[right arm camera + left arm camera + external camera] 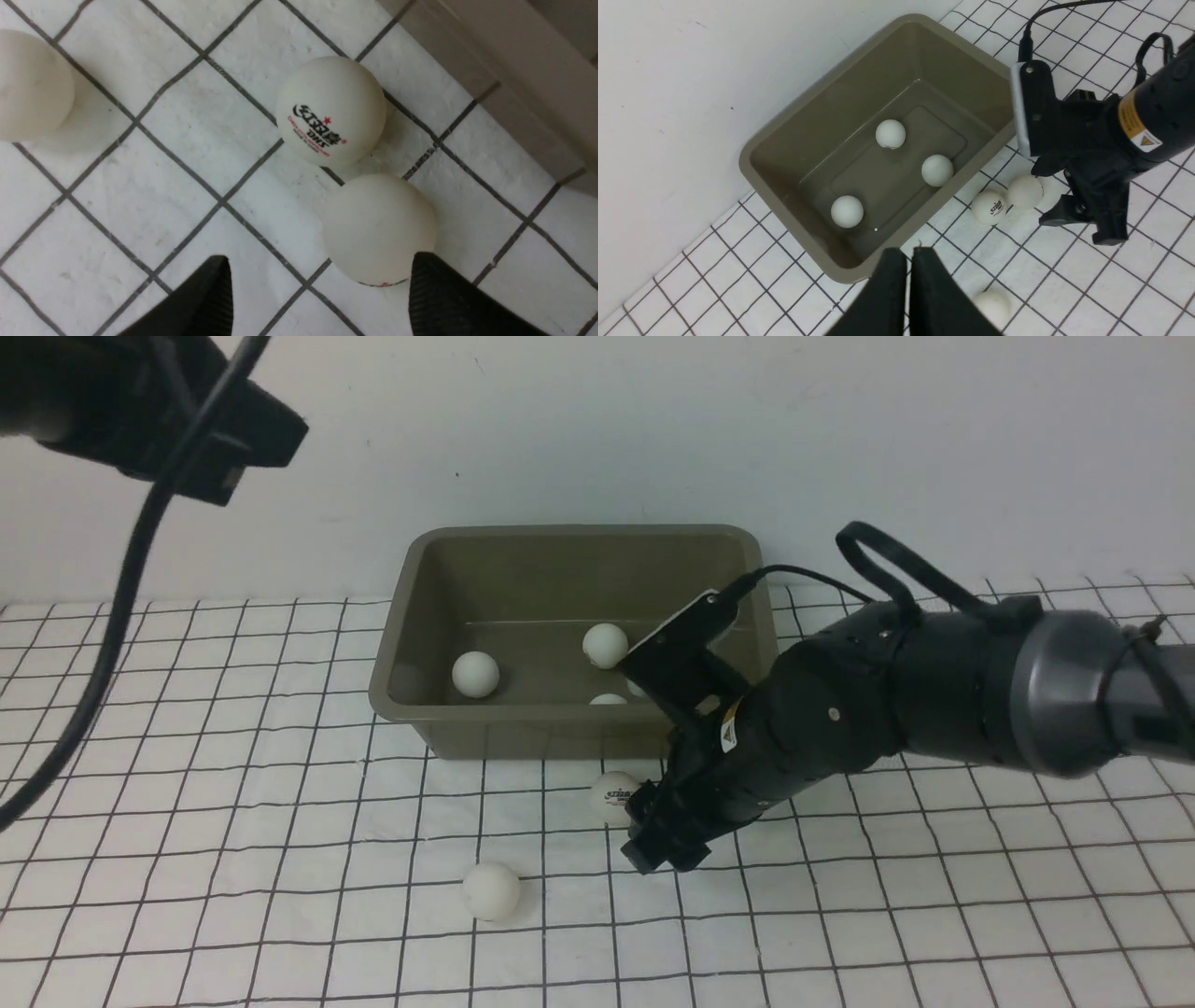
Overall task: Put the table tennis balls into the box on the white checkered tablecloth.
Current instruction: 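Reach for and grasp a ping pong ball on the table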
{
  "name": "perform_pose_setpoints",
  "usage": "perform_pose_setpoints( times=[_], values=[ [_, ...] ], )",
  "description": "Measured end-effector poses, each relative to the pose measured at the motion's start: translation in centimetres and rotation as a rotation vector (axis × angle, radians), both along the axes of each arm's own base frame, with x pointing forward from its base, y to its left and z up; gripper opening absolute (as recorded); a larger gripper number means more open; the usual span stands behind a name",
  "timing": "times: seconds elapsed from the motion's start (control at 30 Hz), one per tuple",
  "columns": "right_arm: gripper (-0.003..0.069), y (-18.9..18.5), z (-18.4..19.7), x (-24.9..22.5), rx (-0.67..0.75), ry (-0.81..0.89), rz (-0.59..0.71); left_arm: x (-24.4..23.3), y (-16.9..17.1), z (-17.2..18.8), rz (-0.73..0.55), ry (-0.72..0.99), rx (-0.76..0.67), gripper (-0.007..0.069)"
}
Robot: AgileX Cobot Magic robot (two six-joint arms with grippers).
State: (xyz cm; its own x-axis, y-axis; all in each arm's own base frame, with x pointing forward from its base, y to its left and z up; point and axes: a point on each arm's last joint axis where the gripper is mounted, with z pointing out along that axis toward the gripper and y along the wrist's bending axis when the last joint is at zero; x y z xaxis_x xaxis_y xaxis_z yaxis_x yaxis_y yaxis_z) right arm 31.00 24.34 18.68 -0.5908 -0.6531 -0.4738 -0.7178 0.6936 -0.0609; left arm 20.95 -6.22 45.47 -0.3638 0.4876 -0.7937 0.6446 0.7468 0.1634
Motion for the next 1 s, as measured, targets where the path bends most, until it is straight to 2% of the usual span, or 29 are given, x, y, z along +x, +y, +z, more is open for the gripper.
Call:
perform_pose_setpoints(
  times=[0.73,1.0],
  values=[
    [0.0462,1.0,-1.6,2.4,-0.079,-0.023,-0.018,-4.7,0.0,0.6,-0.061,0.014,-0.038,-0.0004],
    [0.0462,1.1,-3.3,2.6,-0.119,0.021,-0.016,-5.5,0.0,0.6,-0.083,0.031,-0.039,-0.0003]
  ],
)
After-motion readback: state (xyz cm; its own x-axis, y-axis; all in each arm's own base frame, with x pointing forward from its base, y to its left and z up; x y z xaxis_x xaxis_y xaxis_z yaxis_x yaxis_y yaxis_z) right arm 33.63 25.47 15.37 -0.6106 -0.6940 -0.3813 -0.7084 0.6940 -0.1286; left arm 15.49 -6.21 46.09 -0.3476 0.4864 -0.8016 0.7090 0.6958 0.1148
